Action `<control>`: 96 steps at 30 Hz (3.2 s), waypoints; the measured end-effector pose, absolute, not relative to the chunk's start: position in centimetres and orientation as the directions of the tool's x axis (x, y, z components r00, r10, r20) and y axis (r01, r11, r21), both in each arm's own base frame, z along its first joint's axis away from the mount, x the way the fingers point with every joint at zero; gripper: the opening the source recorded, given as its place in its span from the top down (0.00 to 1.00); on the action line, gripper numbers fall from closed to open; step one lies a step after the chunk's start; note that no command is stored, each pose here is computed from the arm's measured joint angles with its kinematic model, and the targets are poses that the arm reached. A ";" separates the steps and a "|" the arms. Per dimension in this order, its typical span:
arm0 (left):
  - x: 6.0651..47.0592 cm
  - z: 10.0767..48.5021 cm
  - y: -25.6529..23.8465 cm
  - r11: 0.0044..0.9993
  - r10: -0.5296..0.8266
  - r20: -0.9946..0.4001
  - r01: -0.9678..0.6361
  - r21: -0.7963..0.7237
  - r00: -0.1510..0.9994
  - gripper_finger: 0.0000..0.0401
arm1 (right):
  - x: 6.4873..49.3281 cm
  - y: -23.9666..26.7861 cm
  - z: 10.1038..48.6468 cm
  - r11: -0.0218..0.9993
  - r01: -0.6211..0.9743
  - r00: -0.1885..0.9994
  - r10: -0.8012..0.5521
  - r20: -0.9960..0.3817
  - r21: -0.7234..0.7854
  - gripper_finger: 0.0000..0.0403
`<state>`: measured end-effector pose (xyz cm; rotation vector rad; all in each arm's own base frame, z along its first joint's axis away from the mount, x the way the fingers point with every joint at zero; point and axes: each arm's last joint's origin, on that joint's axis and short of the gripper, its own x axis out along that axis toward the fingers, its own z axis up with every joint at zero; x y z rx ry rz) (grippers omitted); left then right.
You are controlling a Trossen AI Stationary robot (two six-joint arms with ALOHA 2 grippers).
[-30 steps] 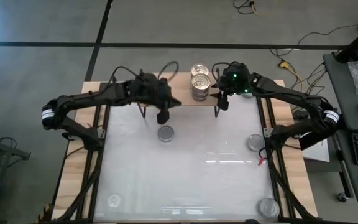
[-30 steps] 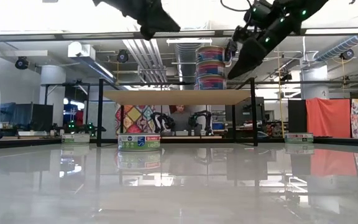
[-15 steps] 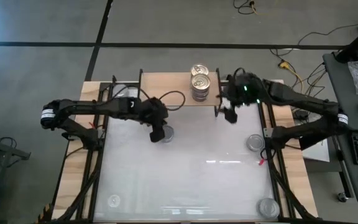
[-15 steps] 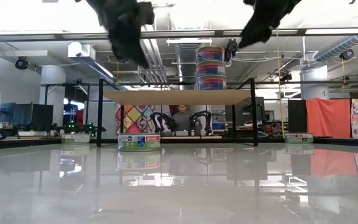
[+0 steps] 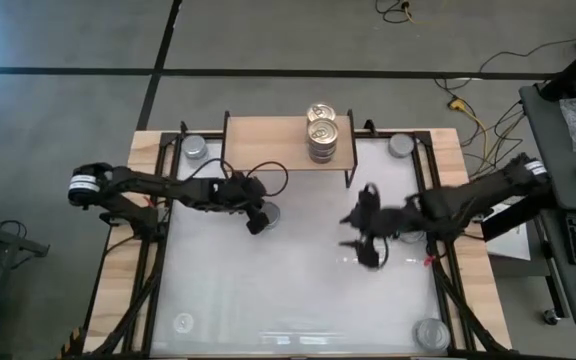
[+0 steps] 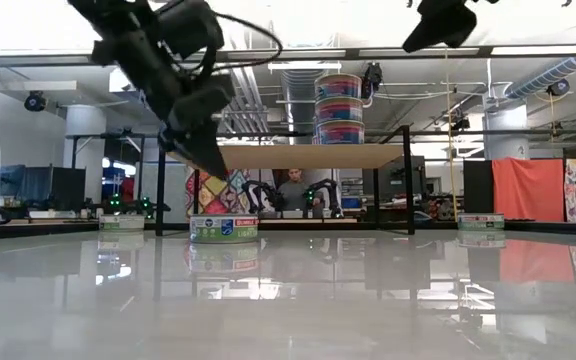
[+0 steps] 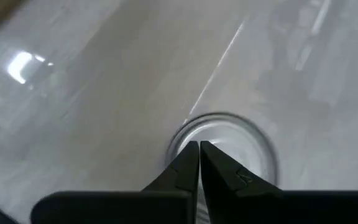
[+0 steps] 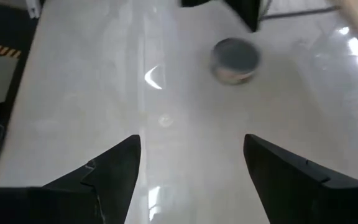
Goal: Stack canned seafood by type on shelf
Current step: Put the green tuna can on the shelf
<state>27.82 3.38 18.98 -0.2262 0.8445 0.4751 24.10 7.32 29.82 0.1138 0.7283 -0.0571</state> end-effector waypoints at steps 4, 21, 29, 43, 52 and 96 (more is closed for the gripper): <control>27.8 16.9 3.7 0.817 0.398 -0.768 -0.575 0.048 0.502 1.00 | 25.4 10.6 27.8 0.991 0.075 0.735 0.018 -0.678 0.108 0.32; 28.3 15.0 -4.8 0.936 0.252 -0.777 -0.349 0.045 0.576 1.00 | 30.9 13.9 20.4 0.982 0.186 0.688 -0.100 -0.719 0.042 0.40; 26.1 17.2 -8.9 0.946 0.189 -0.757 -0.323 -0.031 0.626 1.00 | 34.8 12.2 16.7 0.993 0.117 0.663 -0.097 -0.742 -0.026 0.36; 23.3 14.9 -11.6 0.886 0.216 -0.794 -0.457 -0.085 0.568 1.00 | 39.0 5.9 14.8 0.994 -0.091 0.597 0.010 -0.802 -0.055 0.12; 23.0 14.0 -12.3 0.915 0.195 -0.787 -0.398 -0.069 0.585 1.00 | 40.0 2.5 14.6 0.971 -0.229 0.632 0.092 -0.769 -0.072 0.04; 21.8 12.3 -14.4 0.961 0.153 -0.768 -0.275 -0.031 0.622 1.00 | 37.5 6.8 9.1 0.994 -0.044 0.802 0.093 -0.591 0.096 0.04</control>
